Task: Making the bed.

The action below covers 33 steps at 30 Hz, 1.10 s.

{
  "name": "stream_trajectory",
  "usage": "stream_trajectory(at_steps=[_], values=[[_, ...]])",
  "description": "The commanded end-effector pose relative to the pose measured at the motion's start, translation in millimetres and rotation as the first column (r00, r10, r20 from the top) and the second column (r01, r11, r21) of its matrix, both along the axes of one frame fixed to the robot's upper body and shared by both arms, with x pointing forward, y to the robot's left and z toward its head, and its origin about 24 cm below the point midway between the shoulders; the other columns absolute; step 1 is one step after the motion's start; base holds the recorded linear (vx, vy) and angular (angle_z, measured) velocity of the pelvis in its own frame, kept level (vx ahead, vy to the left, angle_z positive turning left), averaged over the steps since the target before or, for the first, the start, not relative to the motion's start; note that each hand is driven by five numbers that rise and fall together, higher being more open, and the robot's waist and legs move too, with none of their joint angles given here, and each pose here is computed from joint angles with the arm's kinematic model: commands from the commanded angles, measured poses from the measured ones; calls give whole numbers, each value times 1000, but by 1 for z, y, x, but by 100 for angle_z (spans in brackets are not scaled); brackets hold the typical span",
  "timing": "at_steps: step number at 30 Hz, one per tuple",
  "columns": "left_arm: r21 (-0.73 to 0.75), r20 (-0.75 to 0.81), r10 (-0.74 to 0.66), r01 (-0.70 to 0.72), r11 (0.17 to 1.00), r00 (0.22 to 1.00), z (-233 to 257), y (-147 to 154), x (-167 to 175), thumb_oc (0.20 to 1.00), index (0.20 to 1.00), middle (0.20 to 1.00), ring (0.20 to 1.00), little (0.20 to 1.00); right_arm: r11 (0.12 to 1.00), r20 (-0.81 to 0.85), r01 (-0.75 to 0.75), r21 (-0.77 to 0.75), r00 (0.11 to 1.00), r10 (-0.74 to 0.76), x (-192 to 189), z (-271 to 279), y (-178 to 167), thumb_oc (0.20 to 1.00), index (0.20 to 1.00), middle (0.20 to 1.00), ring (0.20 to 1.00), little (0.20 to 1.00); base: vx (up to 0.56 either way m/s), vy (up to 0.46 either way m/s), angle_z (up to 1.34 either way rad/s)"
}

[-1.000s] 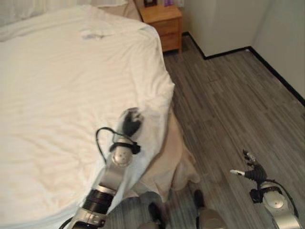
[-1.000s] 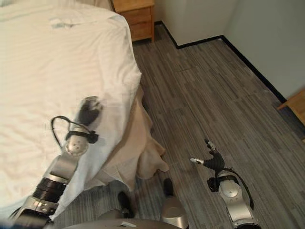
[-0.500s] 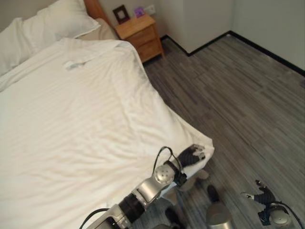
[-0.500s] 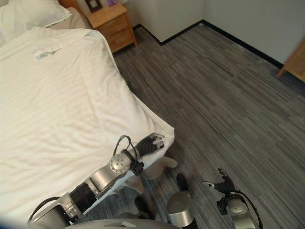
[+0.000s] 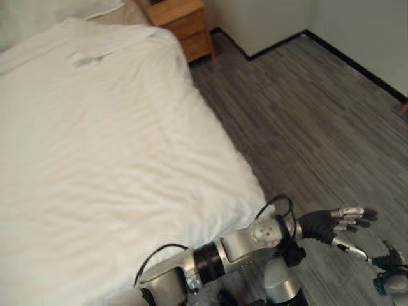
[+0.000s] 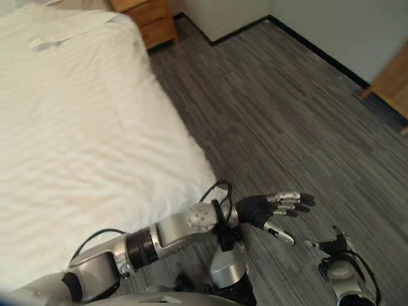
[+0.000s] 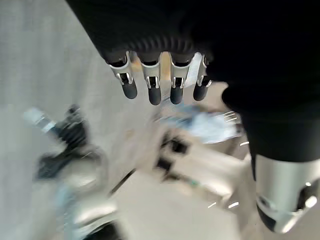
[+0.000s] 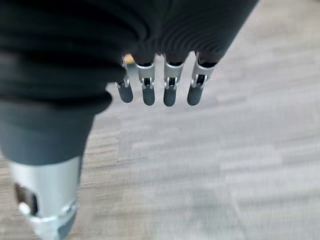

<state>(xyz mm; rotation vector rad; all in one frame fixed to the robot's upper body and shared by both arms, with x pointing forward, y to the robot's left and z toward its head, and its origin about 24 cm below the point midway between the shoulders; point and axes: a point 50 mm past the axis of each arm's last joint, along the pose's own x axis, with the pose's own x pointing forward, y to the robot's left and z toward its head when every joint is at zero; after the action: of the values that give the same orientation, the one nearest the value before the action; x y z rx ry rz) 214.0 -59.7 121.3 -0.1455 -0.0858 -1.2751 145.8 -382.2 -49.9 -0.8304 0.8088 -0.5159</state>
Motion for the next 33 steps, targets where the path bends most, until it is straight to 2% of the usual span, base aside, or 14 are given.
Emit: stream_trajectory(at_steps=[1, 3, 4, 6, 7, 8, 12, 14, 15, 17, 21, 26, 30, 33], values=[[-218, 63, 258, -239, 946, 964, 38, 47, 26, 1000, 1000, 1000, 1000, 1000, 986, 141, 4, -166, 990, 20, 15, 41, -23, 1000, 1000, 1000, 1000, 1000, -76, 1, 46], [-182, 219, 622, -594, 783, 752, 34, 129, 57, 1000, 1000, 1000, 1000, 1000, 979, 284, -54, -195, 953, 109, 37, 66, -12, 1000, 1000, 1000, 1000, 1000, -102, -23, 54], [-99, 213, 754, -754, 649, 621, 10, 176, 60, 1000, 1000, 1000, 1000, 1000, 982, 390, -127, -139, 905, 172, 55, 81, 5, 200, 200, 200, 200, 200, -92, -54, 27], [-57, 220, 794, -806, 590, 566, 0, 196, 59, 1000, 1000, 1000, 1000, 1000, 979, 417, -162, -122, 887, 199, 60, 86, 12, 200, 200, 200, 200, 200, -49, -45, 32], [43, 202, 892, -913, 406, 406, -28, 239, 54, 1000, 1000, 1000, 1000, 1000, 964, 521, -263, -32, 819, 241, 79, 90, 43, 200, 200, 200, 200, 200, -34, -48, 47], [43, 203, 892, -914, 403, 403, -28, 240, 53, 1000, 1000, 1000, 1000, 1000, 964, 521, -265, -31, 819, 242, 79, 89, 44, 200, 200, 200, 200, 200, -42, -61, 50], [236, 110, 981, -963, 131, 160, -81, 293, 33, 1000, 1000, 1000, 1000, 1000, 902, 676, -388, 190, 718, 167, 110, 91, 90, 200, 200, 200, 200, 200, 31, -25, 58], [406, 83, 996, -911, -72, -41, -123, 331, 0, 1000, 1000, 1000, 1000, 1000, 708, 796, -530, 466, 600, -76, 134, 97, 138, 200, 200, 200, 200, 200, 129, -38, 59], [406, 83, 996, -911, -73, -42, -123, 332, 0, 1000, 1000, 1000, 1000, 1000, 707, 797, -531, 467, 600, -76, 134, 98, 138, 200, 200, 200, 200, 200, 121, -53, 31], [562, 32, 987, -813, -150, -160, -159, 351, -46, 1000, 1000, 1000, 1000, 1000, 463, 823, -681, 568, 483, -298, 159, 124, 180, 200, 200, 200, 200, 200, 68, -45, 8], [677, -21, 962, -712, -187, -273, -191, 353, -83, 1000, 1000, 1000, 1000, 1000, 280, 817, -823, 495, 331, -473, 177, 170, 214, 200, 200, 200, 200, 200, -48, -51, 29], [732, -66, 931, -651, -198, -358, -213, 349, -91, 1000, 1000, 1000, 1000, 1000, 204, 758, -881, 426, 224, -613, 186, 199, 226, 200, 200, 200, 200, 200, -177, -43, 33], [750, -126, 931, -647, -138, -344, -225, 335, -79, 1000, 1000, 1000, 1000, 1000, 210, 648, -757, 619, 341, -681, 191, 151, 219, 200, 200, 200, 200, 200, -142, -27, 29], [689, -122, 972, -722, -61, -199, -211, 324, -52, 1000, 1000, 1000, 1000, 1000, 320, 582, -508, 799, 523, -623, 173, 77, 196, 200, 200, 200, 200, 200, -55, 33, 9]])
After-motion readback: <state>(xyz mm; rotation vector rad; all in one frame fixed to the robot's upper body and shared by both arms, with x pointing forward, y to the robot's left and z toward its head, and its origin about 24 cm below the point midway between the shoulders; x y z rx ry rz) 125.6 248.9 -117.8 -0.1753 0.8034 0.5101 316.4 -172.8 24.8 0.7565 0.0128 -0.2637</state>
